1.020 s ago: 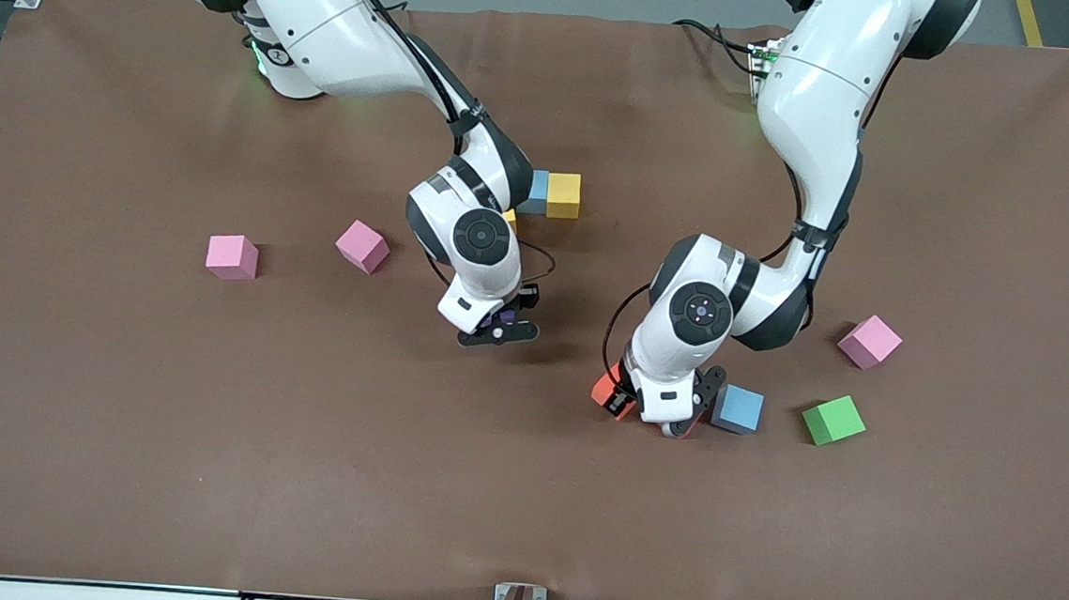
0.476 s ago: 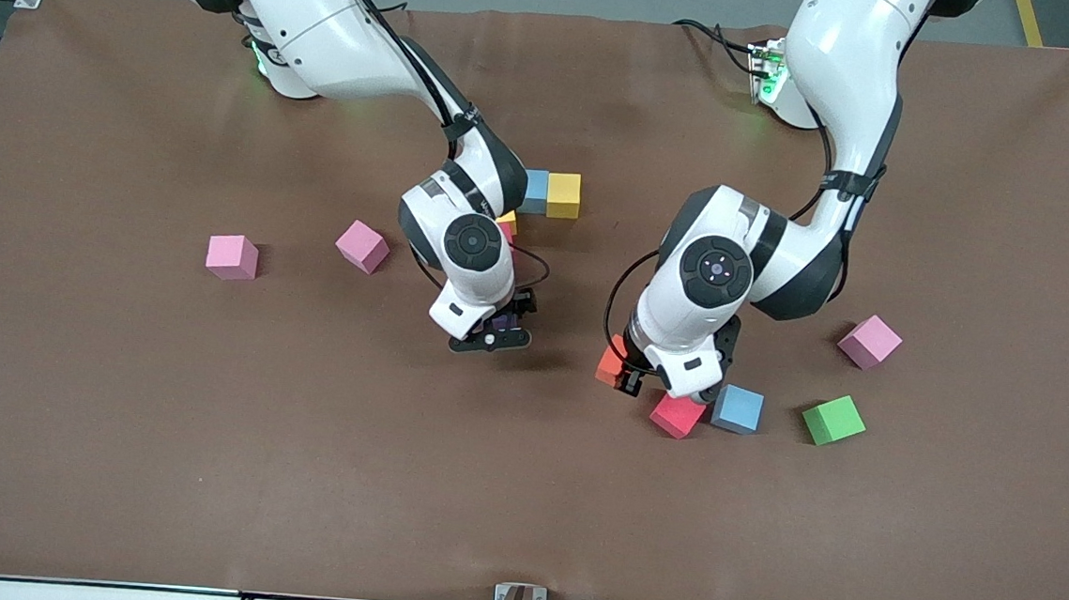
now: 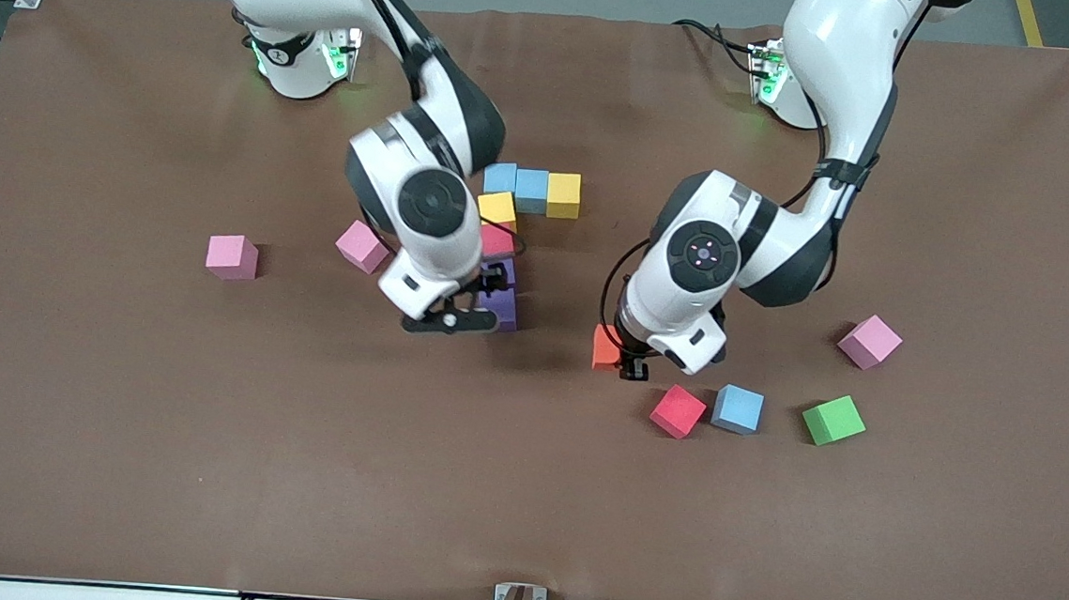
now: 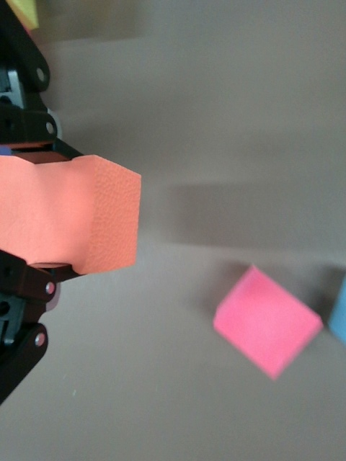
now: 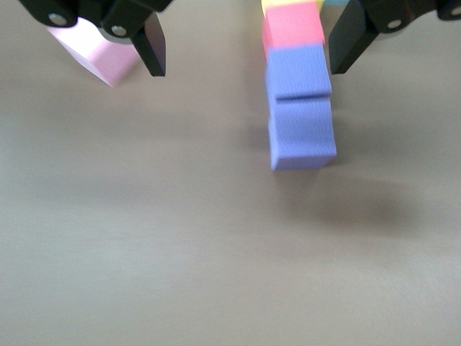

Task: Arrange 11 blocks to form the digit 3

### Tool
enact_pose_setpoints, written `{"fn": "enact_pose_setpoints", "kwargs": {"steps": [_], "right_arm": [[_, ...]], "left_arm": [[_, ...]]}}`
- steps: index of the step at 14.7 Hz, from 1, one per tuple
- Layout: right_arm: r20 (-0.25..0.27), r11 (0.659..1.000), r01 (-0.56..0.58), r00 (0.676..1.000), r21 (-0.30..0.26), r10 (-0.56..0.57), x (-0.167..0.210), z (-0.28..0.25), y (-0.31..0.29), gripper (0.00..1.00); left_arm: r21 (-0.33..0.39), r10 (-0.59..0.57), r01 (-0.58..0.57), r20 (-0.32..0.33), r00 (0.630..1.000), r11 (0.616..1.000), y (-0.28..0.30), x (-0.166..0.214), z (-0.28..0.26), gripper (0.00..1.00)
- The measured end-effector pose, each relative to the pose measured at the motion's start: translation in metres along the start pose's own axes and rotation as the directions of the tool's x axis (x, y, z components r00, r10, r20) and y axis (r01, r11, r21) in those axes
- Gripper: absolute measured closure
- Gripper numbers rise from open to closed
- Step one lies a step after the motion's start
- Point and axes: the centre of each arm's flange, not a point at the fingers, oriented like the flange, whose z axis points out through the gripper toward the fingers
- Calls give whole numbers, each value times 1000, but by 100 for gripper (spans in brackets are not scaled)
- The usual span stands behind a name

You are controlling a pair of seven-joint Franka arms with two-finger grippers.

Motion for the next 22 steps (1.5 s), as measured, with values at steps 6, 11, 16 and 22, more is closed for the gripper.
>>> {"fn": "enact_pose_setpoints", "kwargs": {"steps": [6, 11, 16, 22], "right_arm": [[-6, 1000, 9, 1000, -5, -9, -18, -110, 93, 0], [15, 999, 54, 998, 4, -54, -12, -153, 210, 0], [18, 997, -29, 999, 72, 28, -39, -200, 288, 0], [-26, 993, -96, 995, 63, 98, -73, -241, 338, 0]], "left_arm": [[16, -101, 101, -20, 995, 995, -77, -43, 45, 45], [16, -104, 104, -27, 994, 994, -142, -61, 80, 45], [-3, -124, 124, 23, 992, 992, -195, -71, 99, 45], [5, -110, 110, 11, 994, 994, -211, -68, 115, 45]]}}
